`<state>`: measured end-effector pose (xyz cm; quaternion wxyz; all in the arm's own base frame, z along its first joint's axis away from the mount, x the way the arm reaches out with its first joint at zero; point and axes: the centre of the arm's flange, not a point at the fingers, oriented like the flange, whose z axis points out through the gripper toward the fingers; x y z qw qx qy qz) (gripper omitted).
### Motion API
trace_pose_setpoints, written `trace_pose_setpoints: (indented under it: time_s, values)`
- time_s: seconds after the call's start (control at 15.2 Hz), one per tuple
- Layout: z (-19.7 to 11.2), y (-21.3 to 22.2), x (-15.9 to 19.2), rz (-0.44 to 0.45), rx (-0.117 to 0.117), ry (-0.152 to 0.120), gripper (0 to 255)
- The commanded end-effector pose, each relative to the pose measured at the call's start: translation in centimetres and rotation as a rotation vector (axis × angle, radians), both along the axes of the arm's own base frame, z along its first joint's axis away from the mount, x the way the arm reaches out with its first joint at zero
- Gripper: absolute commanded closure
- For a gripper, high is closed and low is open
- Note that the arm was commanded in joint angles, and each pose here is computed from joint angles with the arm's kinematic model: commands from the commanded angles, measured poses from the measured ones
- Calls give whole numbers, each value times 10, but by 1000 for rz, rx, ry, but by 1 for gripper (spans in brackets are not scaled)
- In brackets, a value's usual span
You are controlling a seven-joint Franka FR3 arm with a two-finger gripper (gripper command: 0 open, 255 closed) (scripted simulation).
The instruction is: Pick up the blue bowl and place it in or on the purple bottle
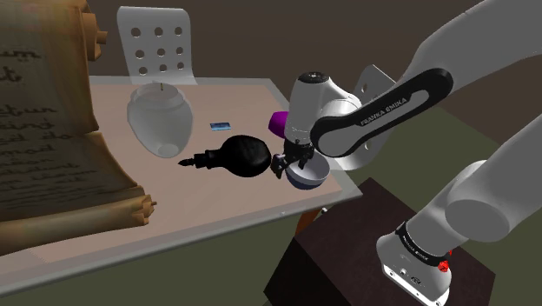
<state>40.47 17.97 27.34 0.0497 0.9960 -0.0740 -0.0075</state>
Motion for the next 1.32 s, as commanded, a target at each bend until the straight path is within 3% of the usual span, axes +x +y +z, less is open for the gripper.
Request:
trace_pose_setpoints:
  time_s: [0.0, 0.46, 0.53, 1.25]
  values:
    - [-5, -1, 0, 0, 0, -1, 0]
    - [-5, -1, 0, 0, 0, -1, 0]
    - [-5, -1, 0, 0, 0, -1, 255]
    - [6, -1, 0, 0, 0, -1, 255]
